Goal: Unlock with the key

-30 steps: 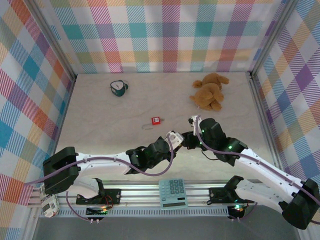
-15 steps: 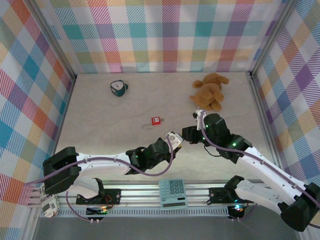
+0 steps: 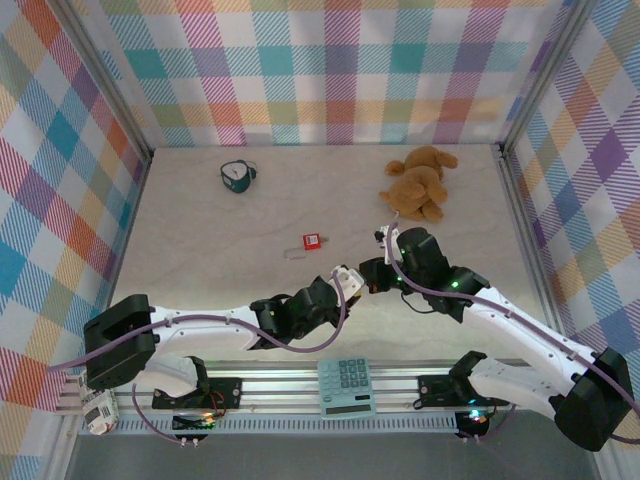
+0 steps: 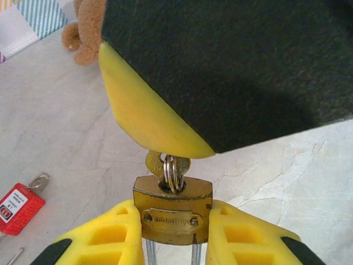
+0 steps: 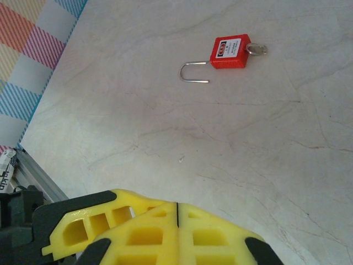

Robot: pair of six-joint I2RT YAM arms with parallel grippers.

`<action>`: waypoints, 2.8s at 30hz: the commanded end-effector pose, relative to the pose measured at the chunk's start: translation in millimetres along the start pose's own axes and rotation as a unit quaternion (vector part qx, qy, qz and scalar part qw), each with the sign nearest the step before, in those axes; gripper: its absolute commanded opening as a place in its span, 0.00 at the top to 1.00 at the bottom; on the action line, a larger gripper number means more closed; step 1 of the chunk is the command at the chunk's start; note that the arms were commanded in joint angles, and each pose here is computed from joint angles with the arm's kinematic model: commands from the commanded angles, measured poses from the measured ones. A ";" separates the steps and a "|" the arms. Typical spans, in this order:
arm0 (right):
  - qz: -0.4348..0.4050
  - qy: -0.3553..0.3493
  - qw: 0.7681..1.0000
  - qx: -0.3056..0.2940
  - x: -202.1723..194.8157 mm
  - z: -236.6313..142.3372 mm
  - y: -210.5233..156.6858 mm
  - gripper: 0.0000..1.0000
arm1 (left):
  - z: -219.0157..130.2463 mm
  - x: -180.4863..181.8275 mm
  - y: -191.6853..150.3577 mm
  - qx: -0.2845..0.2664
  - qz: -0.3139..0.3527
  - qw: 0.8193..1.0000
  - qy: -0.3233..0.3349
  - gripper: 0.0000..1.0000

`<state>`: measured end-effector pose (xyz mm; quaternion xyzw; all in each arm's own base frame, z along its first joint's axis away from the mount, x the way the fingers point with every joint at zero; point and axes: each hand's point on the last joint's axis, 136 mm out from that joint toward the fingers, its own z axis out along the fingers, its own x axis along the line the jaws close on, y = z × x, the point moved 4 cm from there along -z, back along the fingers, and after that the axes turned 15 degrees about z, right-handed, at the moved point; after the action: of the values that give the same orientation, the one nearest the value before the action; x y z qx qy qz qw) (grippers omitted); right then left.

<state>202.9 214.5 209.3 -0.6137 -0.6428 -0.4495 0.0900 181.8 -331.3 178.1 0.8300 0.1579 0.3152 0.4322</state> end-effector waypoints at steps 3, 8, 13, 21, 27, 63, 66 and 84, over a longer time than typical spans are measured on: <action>0.001 -0.019 1.000 0.004 -9.0 -5.2 -5.0 0.90 | -10.9 14.4 29.1 -0.046 -0.004 0.999 0.024 0.81; 0.000 -0.016 0.999 -0.034 -4.0 -25.0 17.2 0.79 | -6.2 10.0 14.7 -0.007 0.029 0.999 0.019 0.81; 0.006 0.018 1.000 -0.017 2.2 -23.5 19.6 0.79 | -4.4 6.4 5.9 0.021 0.048 0.999 0.008 0.81; 0.017 0.061 0.997 0.042 6.9 -6.8 6.8 0.73 | -5.5 5.0 8.6 0.027 0.061 0.998 -0.004 0.81; 0.016 0.050 0.998 0.043 1.3 -0.7 6.2 0.73 | -6.1 6.2 11.9 0.028 0.073 0.997 -0.005 0.81; 0.085 0.032 0.993 0.078 -13.4 21.8 -19.1 0.95 | 8.4 17.7 20.0 0.041 0.113 0.991 0.055 0.82; 0.107 0.028 0.991 0.074 -15.1 27.7 -24.2 0.97 | 11.1 21.1 24.9 0.031 0.117 0.990 0.073 0.82; 0.184 0.075 0.976 0.093 -5.3 36.1 -30.0 1.00 | 22.1 4.9 30.0 -0.004 0.194 0.974 0.115 0.83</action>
<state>217.6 218.1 158.7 -0.7082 -0.5363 -0.4189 0.1879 206.0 -334.4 171.0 0.8331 0.0770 0.4591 0.2989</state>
